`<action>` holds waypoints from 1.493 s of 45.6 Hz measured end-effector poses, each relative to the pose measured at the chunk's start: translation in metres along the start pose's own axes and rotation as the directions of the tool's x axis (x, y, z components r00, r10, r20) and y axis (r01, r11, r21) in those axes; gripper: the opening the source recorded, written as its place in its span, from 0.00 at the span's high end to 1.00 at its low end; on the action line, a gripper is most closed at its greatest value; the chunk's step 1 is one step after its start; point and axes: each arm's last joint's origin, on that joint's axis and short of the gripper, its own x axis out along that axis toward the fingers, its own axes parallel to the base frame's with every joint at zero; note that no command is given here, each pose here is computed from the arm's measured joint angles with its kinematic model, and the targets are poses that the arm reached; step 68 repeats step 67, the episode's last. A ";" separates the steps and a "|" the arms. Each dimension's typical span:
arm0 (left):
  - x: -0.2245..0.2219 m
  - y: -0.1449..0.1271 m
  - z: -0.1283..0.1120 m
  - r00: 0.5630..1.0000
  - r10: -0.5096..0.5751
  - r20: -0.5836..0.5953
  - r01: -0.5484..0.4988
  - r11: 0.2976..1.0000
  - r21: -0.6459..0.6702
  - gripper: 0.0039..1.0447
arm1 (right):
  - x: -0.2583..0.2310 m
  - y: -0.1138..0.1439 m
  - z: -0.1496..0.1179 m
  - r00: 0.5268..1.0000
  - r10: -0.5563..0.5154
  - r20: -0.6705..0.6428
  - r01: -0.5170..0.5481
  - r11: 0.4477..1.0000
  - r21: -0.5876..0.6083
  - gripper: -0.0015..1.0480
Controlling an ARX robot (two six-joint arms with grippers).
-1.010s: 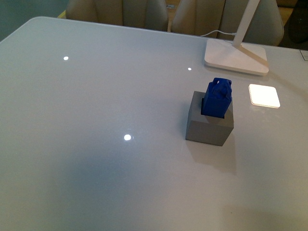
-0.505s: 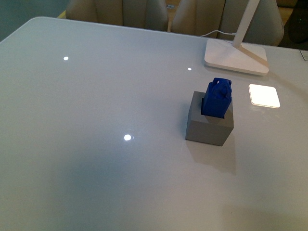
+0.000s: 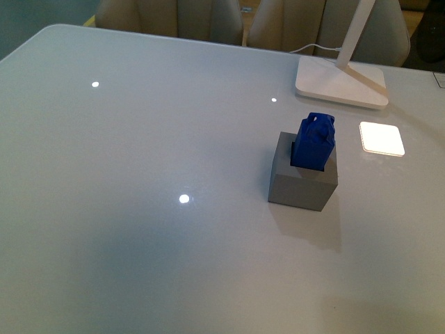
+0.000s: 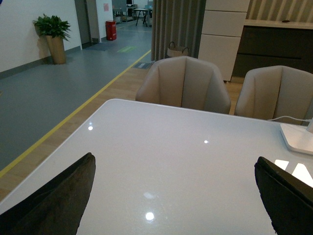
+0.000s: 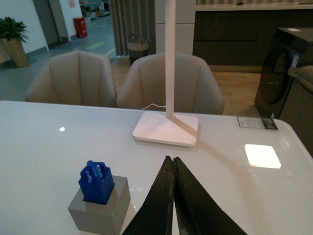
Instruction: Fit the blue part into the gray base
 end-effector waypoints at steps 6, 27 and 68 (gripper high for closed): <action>0.000 0.000 0.000 1.000 0.000 0.000 0.000 1.000 0.000 0.07 | -0.002 0.000 0.000 1.000 0.000 0.000 0.000 1.000 0.000 0.98; 0.000 0.000 0.000 1.000 0.000 0.000 0.000 1.000 0.000 0.07 | -0.017 0.000 -0.003 1.000 0.000 -0.006 0.000 1.000 0.000 0.98; 0.000 0.000 0.000 1.000 0.000 0.000 0.000 1.000 0.000 0.07 | -0.017 0.000 -0.003 1.000 0.000 -0.005 0.000 1.000 -0.002 0.09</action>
